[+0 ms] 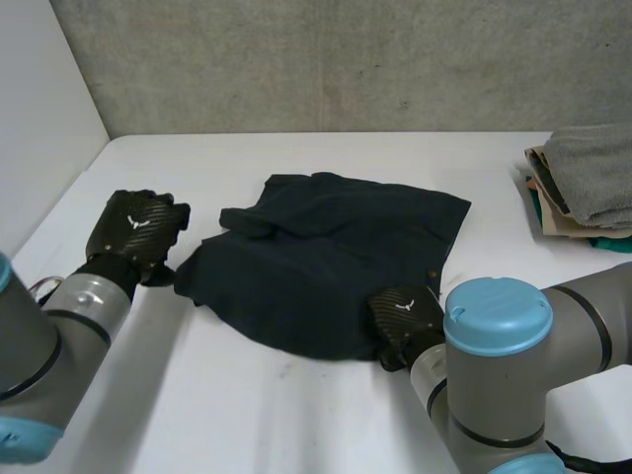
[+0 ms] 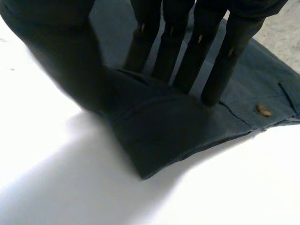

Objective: Fold the laundry.

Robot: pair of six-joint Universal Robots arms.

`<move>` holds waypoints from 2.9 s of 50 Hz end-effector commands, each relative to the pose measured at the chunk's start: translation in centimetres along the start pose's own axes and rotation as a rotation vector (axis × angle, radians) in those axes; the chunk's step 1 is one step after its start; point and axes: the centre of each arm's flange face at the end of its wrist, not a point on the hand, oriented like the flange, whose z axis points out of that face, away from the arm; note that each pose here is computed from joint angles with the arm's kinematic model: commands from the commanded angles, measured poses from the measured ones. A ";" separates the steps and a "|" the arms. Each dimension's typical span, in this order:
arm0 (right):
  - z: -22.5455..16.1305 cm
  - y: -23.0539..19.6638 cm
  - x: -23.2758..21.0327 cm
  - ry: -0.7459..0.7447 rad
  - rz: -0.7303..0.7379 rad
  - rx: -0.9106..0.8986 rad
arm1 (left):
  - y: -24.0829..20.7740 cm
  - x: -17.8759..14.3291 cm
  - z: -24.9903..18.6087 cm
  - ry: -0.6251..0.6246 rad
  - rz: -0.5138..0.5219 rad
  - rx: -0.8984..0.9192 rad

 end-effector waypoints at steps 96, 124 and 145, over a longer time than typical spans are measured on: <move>-5.3 -2.4 7.7 0.027 -0.258 -0.091 | 1.2 9.5 -6.0 0.350 0.021 -0.110; -4.0 -4.8 13.6 0.056 -0.353 -0.146 | -6.2 9.1 -2.8 0.363 0.255 0.108; 13.8 -3.4 19.3 0.541 -0.498 0.155 | -2.9 12.5 18.9 0.058 0.239 0.437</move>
